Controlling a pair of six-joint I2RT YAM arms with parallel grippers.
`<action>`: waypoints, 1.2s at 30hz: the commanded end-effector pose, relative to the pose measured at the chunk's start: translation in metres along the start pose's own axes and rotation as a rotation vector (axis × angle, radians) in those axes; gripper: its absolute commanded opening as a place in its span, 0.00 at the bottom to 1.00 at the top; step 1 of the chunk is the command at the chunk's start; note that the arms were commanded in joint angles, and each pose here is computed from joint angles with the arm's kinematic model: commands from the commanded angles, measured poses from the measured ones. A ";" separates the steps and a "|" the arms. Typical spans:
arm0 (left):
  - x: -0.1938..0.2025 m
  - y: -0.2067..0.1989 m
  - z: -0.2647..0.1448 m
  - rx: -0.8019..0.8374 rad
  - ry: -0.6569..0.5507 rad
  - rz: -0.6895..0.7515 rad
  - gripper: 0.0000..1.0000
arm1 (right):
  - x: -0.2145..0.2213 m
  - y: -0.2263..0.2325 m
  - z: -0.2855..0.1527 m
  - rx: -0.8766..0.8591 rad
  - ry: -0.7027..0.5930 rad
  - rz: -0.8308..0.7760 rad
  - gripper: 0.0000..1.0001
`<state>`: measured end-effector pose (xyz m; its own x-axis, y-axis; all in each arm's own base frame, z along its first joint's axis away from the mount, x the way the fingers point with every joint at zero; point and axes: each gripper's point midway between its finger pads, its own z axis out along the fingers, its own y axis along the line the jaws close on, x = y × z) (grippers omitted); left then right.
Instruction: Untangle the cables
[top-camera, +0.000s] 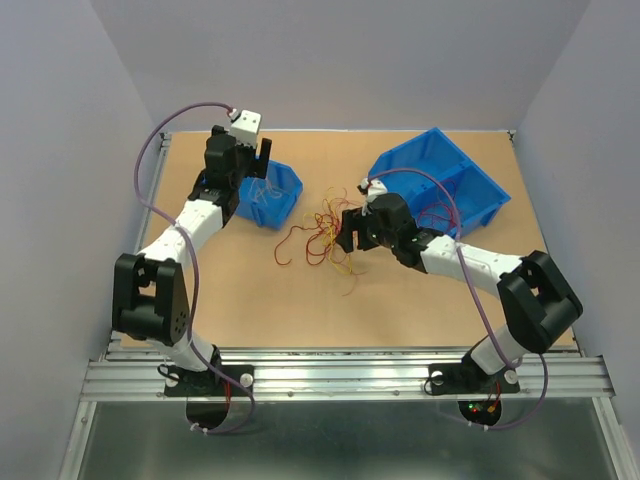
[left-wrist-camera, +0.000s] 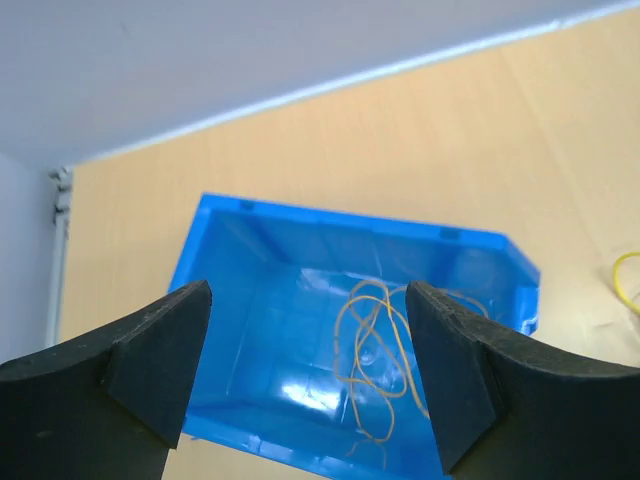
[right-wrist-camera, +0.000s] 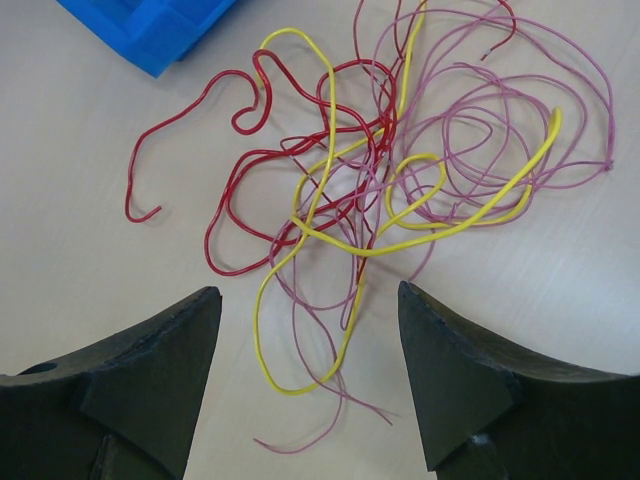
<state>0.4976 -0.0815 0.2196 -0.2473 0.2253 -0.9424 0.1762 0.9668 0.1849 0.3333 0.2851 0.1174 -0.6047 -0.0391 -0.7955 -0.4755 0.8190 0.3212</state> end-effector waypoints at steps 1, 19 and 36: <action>-0.033 -0.011 -0.022 -0.014 -0.134 0.055 0.91 | -0.036 -0.002 0.000 0.078 -0.093 -0.003 0.76; 0.017 -0.196 -0.113 0.623 -0.274 0.310 0.91 | -0.060 -0.054 -0.058 0.356 -0.434 0.385 0.76; 0.061 -0.248 -0.072 0.631 -0.093 0.375 0.86 | -0.075 -0.080 -0.117 0.444 -0.675 0.471 0.75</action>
<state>0.3670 -0.2994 0.1204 -0.0281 0.4903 -0.8711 0.7831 0.5524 0.2857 0.3411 0.1518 0.1829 -0.1826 0.5442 -0.8189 0.1746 0.8376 0.5177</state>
